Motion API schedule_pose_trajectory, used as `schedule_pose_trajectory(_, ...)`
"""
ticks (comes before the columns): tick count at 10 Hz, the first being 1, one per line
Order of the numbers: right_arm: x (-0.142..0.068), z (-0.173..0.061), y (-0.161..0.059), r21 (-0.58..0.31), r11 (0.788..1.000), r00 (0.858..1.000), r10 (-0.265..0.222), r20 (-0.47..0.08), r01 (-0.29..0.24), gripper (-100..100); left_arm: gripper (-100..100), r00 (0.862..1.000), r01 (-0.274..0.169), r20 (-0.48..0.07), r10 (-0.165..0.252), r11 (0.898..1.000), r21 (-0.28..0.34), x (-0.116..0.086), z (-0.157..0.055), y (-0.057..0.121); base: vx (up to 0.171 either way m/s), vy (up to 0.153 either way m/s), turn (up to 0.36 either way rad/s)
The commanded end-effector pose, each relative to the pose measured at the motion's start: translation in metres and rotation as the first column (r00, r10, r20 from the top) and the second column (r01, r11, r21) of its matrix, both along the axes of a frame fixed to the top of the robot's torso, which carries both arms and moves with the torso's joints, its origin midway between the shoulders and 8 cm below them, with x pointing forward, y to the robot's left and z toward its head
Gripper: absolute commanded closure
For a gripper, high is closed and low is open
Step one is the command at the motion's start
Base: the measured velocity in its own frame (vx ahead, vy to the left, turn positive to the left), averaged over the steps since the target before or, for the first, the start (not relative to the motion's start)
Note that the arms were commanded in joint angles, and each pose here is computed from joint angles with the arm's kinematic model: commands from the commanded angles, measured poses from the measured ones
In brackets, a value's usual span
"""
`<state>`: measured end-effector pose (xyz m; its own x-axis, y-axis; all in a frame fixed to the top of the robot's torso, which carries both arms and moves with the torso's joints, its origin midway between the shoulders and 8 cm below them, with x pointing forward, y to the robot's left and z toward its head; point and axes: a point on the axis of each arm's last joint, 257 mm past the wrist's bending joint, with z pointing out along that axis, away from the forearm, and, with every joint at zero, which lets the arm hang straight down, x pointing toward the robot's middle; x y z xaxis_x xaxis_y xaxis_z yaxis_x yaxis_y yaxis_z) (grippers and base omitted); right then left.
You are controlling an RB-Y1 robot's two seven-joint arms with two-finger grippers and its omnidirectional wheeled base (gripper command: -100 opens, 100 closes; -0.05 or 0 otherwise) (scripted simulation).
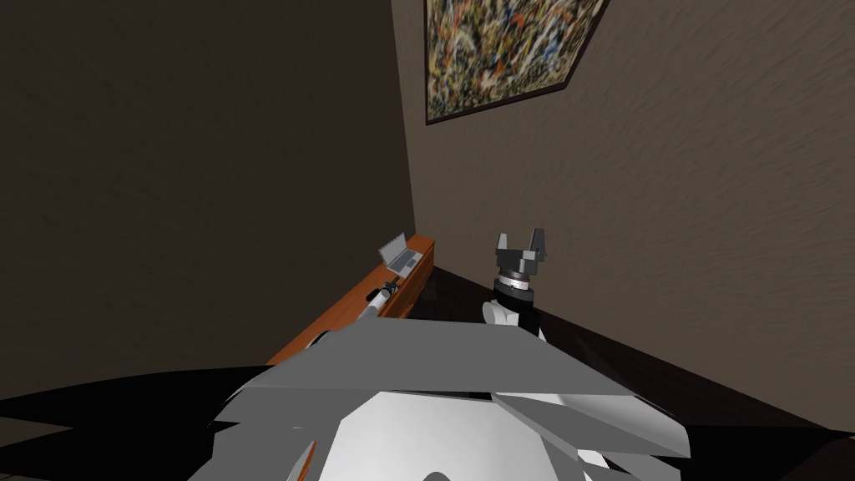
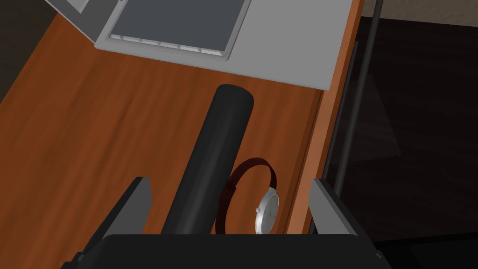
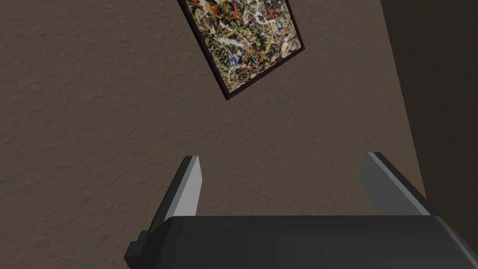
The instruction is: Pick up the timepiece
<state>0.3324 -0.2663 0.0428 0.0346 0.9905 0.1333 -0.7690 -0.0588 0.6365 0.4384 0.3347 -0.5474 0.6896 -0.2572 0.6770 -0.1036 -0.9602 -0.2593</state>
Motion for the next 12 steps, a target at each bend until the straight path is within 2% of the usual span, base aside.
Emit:
schedule_pose_trajectory(1, 0.000, 0.000, 0.000, 0.000, 1.000, 1.000, 0.000, 0.000, 0.000, 0, -100, 1.000, -0.010, -0.012, 0.010, 1.000, -0.013, -0.004, -0.004, -0.002, 0.039, 0.005, -0.012)
schedule_pose_trajectory(2, 0.000, 0.000, 0.000, 0.000, 1.000, 1.000, 0.000, 0.000, 0.000, 0, -100, 0.999, -0.033, -0.043, 0.032, 0.999, -0.041, -0.014, -0.014, -0.001, 0.051, 0.007, -0.048)
schedule_pose_trajectory(4, 0.000, 0.000, 0.000, 0.000, 1.000, 1.000, 0.000, 0.000, 0.000, 0, -100, 0.997, -0.047, -0.061, 0.043, 0.997, -0.056, -0.020, -0.020, -0.002, 0.034, 0.002, -0.027)
schedule_pose_trajectory(5, 0.000, 0.000, 0.000, 0.000, 1.000, 1.000, 0.000, 0.000, 0.000, 0, -100, 0.998, -0.039, -0.052, 0.037, 0.998, -0.048, -0.016, -0.017, -0.001, 0.013, -0.001, -0.005)
schedule_pose_trajectory(6, 0.000, 0.000, 0.000, 0.000, 1.000, 1.000, 0.000, 0.000, 0.000, 0, 0, 0.998, -0.041, -0.054, 0.038, 0.998, -0.049, -0.016, -0.017, -0.001, 0.000, 0.000, 0.000)
schedule_pose_trajectory(7, 0.000, 0.000, 0.000, 0.000, 1.000, 1.000, 0.000, 0.000, 0.000, 0, -100, 0.996, -0.070, -0.053, 0.067, 0.996, -0.050, -0.025, -0.021, 0.005, 0.018, 0.019, -0.191)
schedule_pose_trajectory(8, 0.000, 0.000, 0.000, 0.000, 1.000, 1.000, 0.000, 0.000, 0.000, 0, -100, 0.996, -0.070, -0.053, 0.067, 0.996, -0.050, -0.025, -0.021, 0.005, 0.014, 0.032, -0.127)
schedule_pose_trajectory(10, 0.000, 0.000, 0.000, 0.000, 1.000, 1.000, 0.000, 0.000, 0.000, 0, -100, 0.989, -0.142, -0.053, 0.139, 0.989, -0.051, -0.047, -0.030, 0.020, 0.018, 0.070, -0.366)
schedule_pose_trajectory(12, 0.000, 0.000, 0.000, 0.000, 1.000, 1.000, 0.000, 0.000, 0.000, 0, -100, 0.989, -0.142, -0.053, 0.139, 0.989, -0.051, -0.047, -0.030, 0.020, 0.013, 0.033, 0.015)
